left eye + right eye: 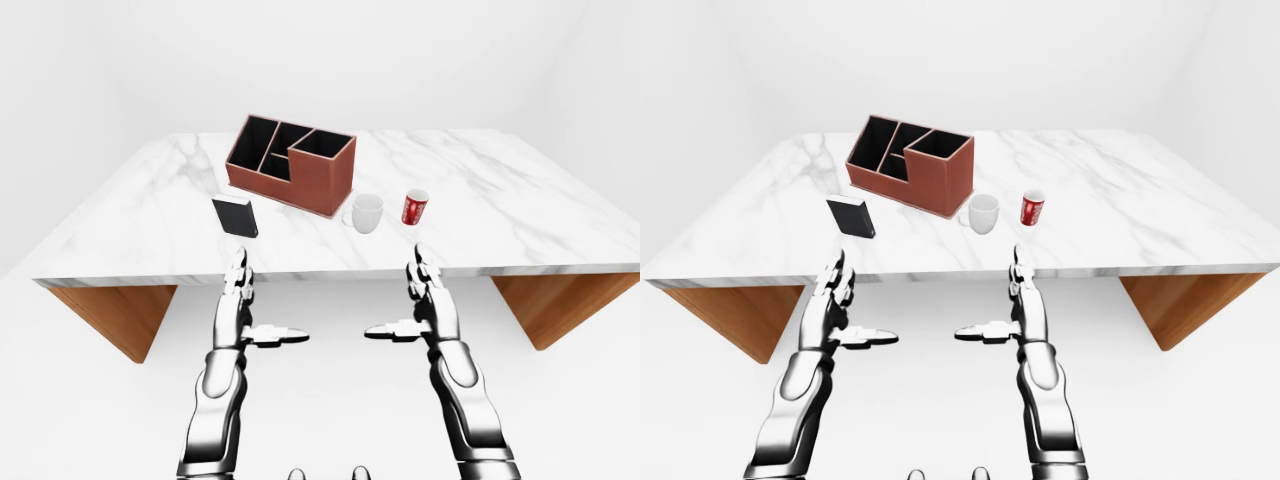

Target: Pick up the red mug and place it to the right of the caddy.

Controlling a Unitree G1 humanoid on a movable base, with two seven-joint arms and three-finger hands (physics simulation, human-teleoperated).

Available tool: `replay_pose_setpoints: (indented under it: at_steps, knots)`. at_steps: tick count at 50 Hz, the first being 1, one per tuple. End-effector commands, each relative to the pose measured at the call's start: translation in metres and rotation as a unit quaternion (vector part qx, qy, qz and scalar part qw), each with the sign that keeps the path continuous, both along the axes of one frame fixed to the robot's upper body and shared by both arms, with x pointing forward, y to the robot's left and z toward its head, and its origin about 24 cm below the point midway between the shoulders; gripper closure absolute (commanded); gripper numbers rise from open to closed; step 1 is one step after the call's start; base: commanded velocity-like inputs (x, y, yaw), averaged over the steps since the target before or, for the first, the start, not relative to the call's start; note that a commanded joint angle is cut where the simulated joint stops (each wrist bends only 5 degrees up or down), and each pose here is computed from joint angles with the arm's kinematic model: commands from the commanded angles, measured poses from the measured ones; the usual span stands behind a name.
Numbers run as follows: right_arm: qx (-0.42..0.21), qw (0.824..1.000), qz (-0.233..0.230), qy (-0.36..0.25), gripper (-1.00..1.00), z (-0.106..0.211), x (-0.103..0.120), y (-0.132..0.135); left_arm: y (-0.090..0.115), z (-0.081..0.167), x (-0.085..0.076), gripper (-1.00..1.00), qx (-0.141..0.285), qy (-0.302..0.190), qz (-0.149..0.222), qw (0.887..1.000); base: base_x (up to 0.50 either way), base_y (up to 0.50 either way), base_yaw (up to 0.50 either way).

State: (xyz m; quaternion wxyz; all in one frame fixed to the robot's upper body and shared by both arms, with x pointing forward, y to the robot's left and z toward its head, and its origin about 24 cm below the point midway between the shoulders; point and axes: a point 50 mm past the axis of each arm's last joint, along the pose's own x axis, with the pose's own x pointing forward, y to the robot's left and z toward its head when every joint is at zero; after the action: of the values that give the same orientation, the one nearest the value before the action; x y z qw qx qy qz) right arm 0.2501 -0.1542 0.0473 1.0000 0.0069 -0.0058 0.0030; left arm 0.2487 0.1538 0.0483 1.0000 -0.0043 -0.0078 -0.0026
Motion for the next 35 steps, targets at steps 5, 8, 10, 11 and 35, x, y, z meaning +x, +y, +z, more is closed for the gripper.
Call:
replay_pose_setpoints:
  at_steps: [5, 8, 10, 11, 35]
  knots:
    - [0.014, 0.998, 0.006, -0.053, -1.0, 0.033, -0.017, -0.012, 0.011, 0.037, -0.023, -1.0, 0.001, -0.061, -0.005, 0.998, 0.0, 0.0, 0.0]
    - [0.017, 0.996, 0.002, -0.082, -1.0, 0.046, -0.023, -0.015, 0.01, 0.045, -0.03, -1.0, 0.008, -0.077, -0.007, 0.997, 0.0, 0.0, 0.0]
    - [0.017, 0.995, 0.0, -0.095, -1.0, 0.052, -0.026, -0.017, 0.009, 0.052, -0.036, -1.0, 0.011, -0.093, -0.009, 0.996, 0.0, 0.0, 0.0]
    - [0.016, 0.995, -0.001, -0.094, -1.0, 0.052, -0.026, -0.017, 0.009, 0.052, -0.036, -1.0, 0.012, -0.093, -0.009, 0.996, 0.0, 0.0, 0.0]
    - [0.012, 0.983, -0.026, -0.179, -1.0, 0.09, -0.048, -0.03, 0.021, 0.088, -0.058, -1.0, 0.014, -0.17, 0.004, 0.985, 0.0, 0.0, 0.0]
